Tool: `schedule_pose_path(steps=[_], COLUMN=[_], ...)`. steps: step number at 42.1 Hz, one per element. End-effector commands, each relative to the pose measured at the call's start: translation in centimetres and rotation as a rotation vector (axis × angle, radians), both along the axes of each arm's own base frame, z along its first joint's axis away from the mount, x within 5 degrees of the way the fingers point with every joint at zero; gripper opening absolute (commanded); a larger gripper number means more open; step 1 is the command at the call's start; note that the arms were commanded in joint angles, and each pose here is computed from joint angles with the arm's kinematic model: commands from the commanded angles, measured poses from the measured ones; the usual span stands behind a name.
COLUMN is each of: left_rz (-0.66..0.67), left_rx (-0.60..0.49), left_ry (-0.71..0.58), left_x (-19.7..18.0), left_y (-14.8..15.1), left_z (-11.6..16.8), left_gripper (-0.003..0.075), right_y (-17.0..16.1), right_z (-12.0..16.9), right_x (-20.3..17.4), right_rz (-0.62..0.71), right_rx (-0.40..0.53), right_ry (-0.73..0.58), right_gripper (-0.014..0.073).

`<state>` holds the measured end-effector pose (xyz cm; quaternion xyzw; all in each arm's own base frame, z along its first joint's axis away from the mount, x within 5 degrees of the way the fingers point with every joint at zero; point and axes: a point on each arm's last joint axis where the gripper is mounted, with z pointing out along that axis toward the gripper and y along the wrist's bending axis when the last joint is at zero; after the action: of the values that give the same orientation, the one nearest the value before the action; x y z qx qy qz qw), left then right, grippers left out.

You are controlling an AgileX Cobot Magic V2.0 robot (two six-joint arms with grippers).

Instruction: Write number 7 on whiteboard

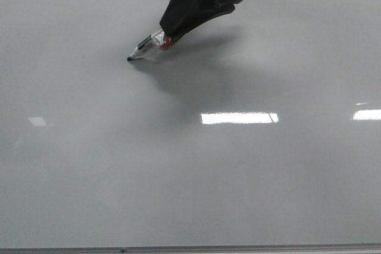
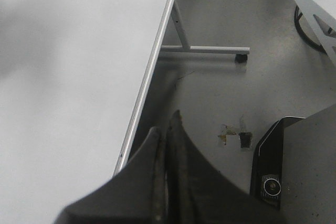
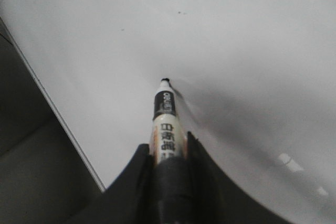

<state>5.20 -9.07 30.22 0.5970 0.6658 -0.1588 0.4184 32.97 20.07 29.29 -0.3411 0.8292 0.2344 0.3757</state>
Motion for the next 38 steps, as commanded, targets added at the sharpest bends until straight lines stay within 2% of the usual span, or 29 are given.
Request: schedule_pose_path(steps=[1, 20, 29, 38], left_rz=[0.008, 0.008, 0.008, 0.008], left_rx=[-0.092, -0.092, -0.092, -0.092], left_ry=[-0.024, -0.024, -0.024, -0.024], left_x=[0.1, 0.1, 0.1, 0.1], left_y=[-0.4, -0.4, -0.4, -0.4], left_z=[1.4, 1.4, 1.4, 1.4], left_gripper=[-0.002, -0.002, -0.002, -0.002], right_y=[-1.4, -8.3, -6.6, -3.0], right_z=[3.4, 1.8, 0.6, -2.5], right_x=[0.3, -0.3, -0.8, -0.8], right_rz=[-0.066, -0.226, -0.152, -0.065], right_rx=[0.064, -0.001, -0.018, -0.053], right_ry=[-0.101, -0.063, -0.006, 0.061], right_gripper=[-0.0058, -0.0058, -0.0058, -0.0058])
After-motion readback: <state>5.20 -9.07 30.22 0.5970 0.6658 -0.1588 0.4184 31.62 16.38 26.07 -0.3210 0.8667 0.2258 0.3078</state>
